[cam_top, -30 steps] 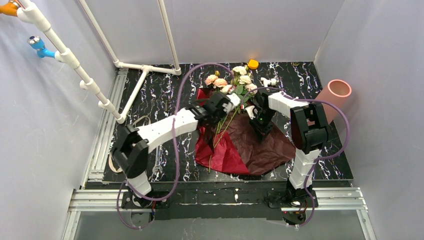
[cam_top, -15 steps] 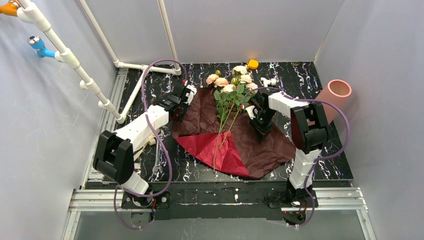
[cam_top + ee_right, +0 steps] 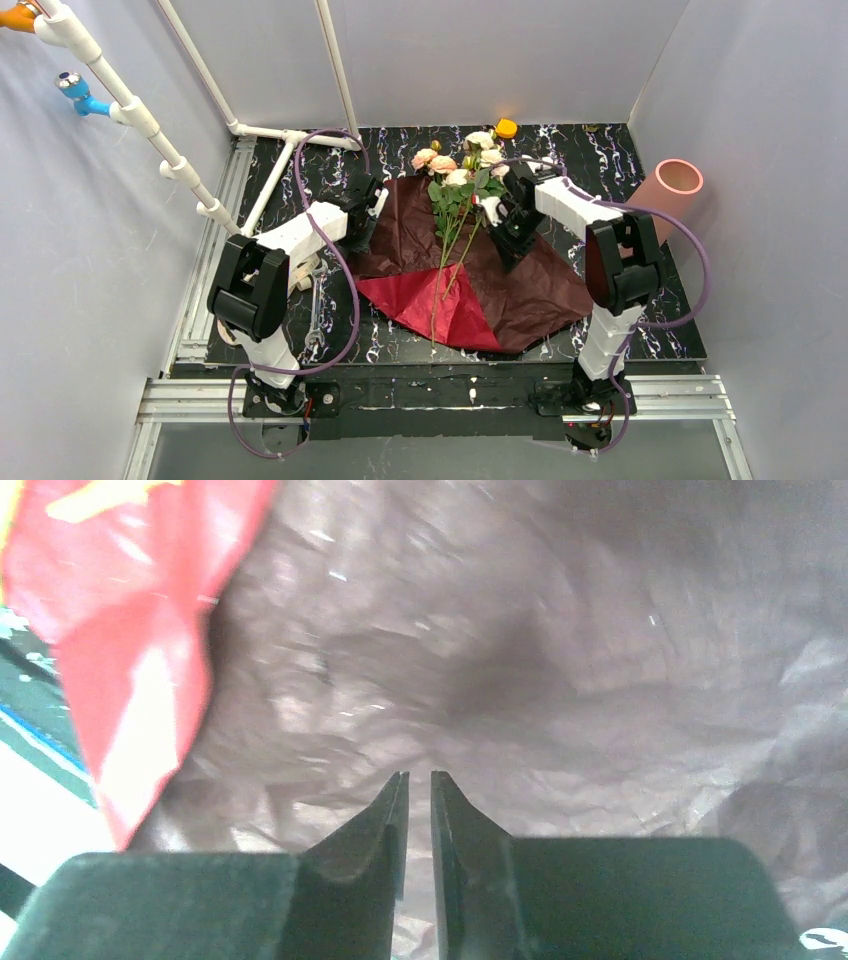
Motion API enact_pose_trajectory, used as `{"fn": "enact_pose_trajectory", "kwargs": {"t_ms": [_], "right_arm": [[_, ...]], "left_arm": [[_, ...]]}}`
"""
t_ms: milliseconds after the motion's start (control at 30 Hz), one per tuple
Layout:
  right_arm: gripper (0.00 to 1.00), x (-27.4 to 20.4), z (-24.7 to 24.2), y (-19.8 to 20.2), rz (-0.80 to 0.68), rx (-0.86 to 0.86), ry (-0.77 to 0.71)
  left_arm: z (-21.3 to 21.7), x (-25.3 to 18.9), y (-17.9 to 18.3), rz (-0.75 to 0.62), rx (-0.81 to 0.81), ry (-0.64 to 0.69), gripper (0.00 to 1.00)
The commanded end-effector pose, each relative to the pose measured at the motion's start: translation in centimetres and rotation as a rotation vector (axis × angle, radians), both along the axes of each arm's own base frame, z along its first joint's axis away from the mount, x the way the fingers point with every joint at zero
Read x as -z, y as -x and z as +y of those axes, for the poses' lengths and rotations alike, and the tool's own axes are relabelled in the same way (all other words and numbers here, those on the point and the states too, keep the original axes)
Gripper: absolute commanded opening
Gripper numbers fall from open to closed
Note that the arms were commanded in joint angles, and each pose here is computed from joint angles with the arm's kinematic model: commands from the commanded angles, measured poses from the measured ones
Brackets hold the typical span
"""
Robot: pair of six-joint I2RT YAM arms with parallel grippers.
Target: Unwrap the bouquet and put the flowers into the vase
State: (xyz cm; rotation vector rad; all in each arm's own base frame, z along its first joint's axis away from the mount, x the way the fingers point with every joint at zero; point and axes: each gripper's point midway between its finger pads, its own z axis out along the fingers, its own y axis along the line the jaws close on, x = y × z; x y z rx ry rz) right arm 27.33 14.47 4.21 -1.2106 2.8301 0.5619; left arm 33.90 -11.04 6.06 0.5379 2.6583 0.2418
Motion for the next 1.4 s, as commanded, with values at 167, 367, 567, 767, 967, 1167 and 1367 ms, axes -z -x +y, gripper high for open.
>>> {"fn": "enact_pose_trajectory", "kwargs": {"t_ms": [167, 367, 567, 767, 967, 1167, 1367], "right_arm": [[0.29, -8.1, 10.8, 0.4, -0.235, -0.156, -0.297], [0.39, -7.2, 16.8, 0.2, -0.254, -0.228, -0.354], [0.40, -5.1, 20.6, -1.3, -0.298, -0.267, -0.349], [0.40, -0.9, 19.8, -1.4, -0.273, -0.300, -0.245], [0.38, 0.1, 16.5, -1.0, -0.273, -0.346, -0.131], [0.39, -1.0, 12.9, -0.7, -0.247, -0.368, -0.089], [0.41, -2.2, 10.6, -0.3, -0.216, -0.428, -0.082]], "left_arm": [[0.1, -0.7, 0.3, 0.012, -0.038, 0.035, 0.00], [0.7, -0.6, 0.3, 0.031, -0.058, 0.046, 0.00], [0.5, -0.6, 0.2, 0.030, -0.068, 0.060, 0.00], [0.6, -0.5, 0.0, 0.029, -0.060, 0.062, 0.00], [1.5, -0.3, -0.3, 0.030, -0.062, 0.054, 0.00], [2.7, 0.0, -0.7, 0.026, -0.048, 0.037, 0.00], [3.1, 0.3, -0.9, 0.029, -0.032, 0.028, 0.00]]}}
